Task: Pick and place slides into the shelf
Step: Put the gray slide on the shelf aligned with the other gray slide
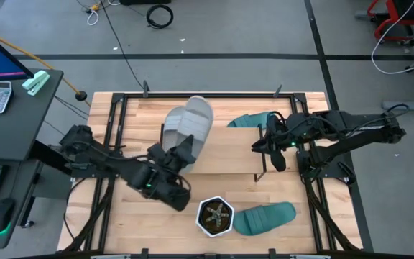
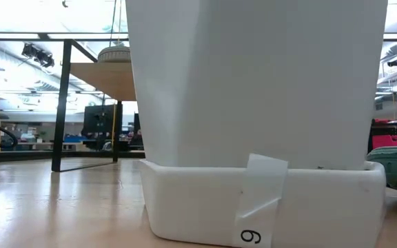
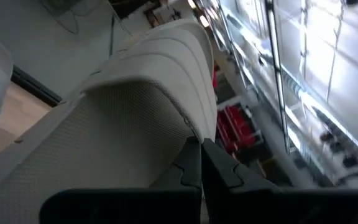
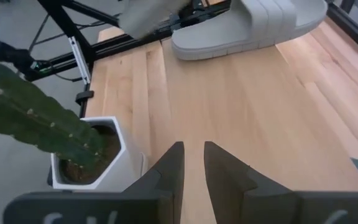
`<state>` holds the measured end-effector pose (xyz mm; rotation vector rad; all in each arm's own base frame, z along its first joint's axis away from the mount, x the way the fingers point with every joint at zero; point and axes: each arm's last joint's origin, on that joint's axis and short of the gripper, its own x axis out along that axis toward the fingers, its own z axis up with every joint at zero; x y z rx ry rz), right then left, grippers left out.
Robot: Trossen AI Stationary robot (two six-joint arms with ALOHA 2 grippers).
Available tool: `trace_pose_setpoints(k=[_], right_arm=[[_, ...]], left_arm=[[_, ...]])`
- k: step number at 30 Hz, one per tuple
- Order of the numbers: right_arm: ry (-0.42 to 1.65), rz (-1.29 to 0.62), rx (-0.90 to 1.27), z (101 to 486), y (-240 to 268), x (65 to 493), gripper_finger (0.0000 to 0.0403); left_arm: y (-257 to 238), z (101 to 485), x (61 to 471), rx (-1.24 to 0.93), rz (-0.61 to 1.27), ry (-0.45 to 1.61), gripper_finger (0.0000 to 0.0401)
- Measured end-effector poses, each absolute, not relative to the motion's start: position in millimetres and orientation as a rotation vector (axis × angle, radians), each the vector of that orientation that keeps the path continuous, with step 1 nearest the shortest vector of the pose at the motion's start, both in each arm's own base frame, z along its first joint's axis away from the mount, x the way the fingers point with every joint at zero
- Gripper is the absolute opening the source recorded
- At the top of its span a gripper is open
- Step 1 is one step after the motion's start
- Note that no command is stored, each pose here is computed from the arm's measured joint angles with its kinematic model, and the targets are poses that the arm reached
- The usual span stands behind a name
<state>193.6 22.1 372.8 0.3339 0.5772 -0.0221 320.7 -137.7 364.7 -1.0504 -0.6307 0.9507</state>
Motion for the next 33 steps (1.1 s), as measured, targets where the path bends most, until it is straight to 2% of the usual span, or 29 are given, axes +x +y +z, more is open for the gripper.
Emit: trace_pose_setpoints(k=[9,20,33], right_arm=[[0.588,0.049,0.306,373,23,194,0.0069],[0.592,0.081,0.295,373,24,193,0.0069],[0.594,0.061,0.346,373,24,193,0.0069]], left_arm=[[-115,343,354,-1.17,0.99,-0.781,0.0001],[-99,341,362,-1.175,1.027,-0.702,0.0001],[-88,317,378,-1.205,1.059,-0.732,0.0001]])
